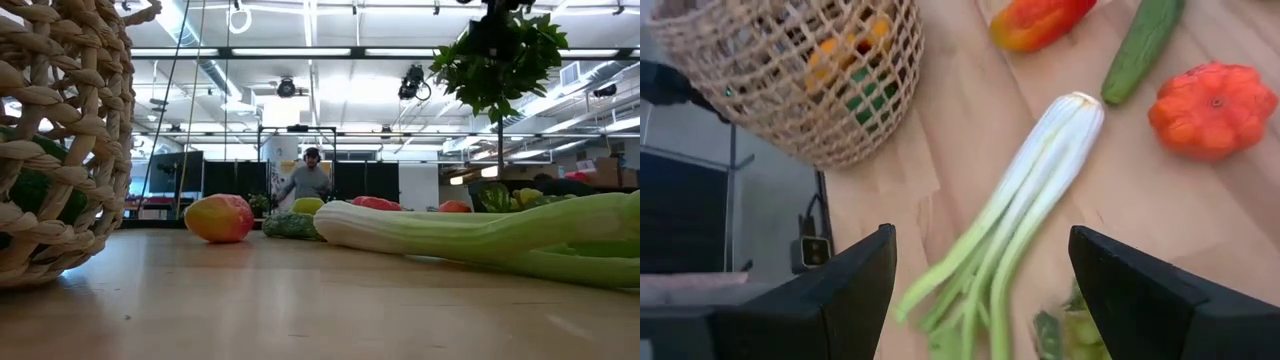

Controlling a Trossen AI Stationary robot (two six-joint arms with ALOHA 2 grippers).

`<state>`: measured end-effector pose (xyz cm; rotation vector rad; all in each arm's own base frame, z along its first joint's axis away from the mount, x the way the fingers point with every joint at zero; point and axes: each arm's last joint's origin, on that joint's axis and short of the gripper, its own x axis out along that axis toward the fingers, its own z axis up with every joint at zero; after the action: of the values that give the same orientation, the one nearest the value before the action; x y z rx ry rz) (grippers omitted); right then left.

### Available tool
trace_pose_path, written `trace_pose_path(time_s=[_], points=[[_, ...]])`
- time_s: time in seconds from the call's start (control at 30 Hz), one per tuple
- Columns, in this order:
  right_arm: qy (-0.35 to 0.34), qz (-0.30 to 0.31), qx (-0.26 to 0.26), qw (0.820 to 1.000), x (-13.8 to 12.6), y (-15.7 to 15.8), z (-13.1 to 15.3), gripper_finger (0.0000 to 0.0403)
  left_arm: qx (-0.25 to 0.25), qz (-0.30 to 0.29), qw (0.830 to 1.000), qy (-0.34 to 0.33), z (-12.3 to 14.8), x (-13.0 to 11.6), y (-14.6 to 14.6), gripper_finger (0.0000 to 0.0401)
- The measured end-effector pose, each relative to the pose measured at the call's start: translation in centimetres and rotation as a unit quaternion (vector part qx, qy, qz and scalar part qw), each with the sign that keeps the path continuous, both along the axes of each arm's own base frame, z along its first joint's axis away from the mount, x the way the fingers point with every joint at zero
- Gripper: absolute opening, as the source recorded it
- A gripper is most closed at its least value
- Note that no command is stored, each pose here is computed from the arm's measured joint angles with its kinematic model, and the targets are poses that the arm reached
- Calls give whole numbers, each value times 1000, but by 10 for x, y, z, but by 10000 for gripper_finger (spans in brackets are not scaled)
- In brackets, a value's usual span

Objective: Build produce basket
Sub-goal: Put the carrot into the basket

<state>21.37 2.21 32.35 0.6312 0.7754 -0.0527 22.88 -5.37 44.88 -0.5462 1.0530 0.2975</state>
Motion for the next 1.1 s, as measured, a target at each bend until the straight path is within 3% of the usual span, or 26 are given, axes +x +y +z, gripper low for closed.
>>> trace_pose_path(time_s=[0.1,0.2,0.27,0.4,0.7,0.93,1.1], points=[[-15,-25,0,1000,2,4,2,299,-26,39,999,0,-7,-37,4,123],[-27,-60,5,998,3,7,4,299,-73,59,995,-42,-7,-61,1,123],[-38,-84,13,996,4,9,6,299,-96,47,992,-63,-5,-72,-6,123],[-56,-130,36,989,7,11,9,299,-95,-15,995,-34,-10,-85,-27,123],[-101,-195,94,971,10,21,17,299,-25,-140,990,22,-26,-103,-65,123],[-150,-243,90,954,11,32,22,299,-1,-126,986,105,-68,-104,-76,130],[-172,-262,97,945,12,38,24,299,-43,-141,982,113,-86,-100,-91,191]])
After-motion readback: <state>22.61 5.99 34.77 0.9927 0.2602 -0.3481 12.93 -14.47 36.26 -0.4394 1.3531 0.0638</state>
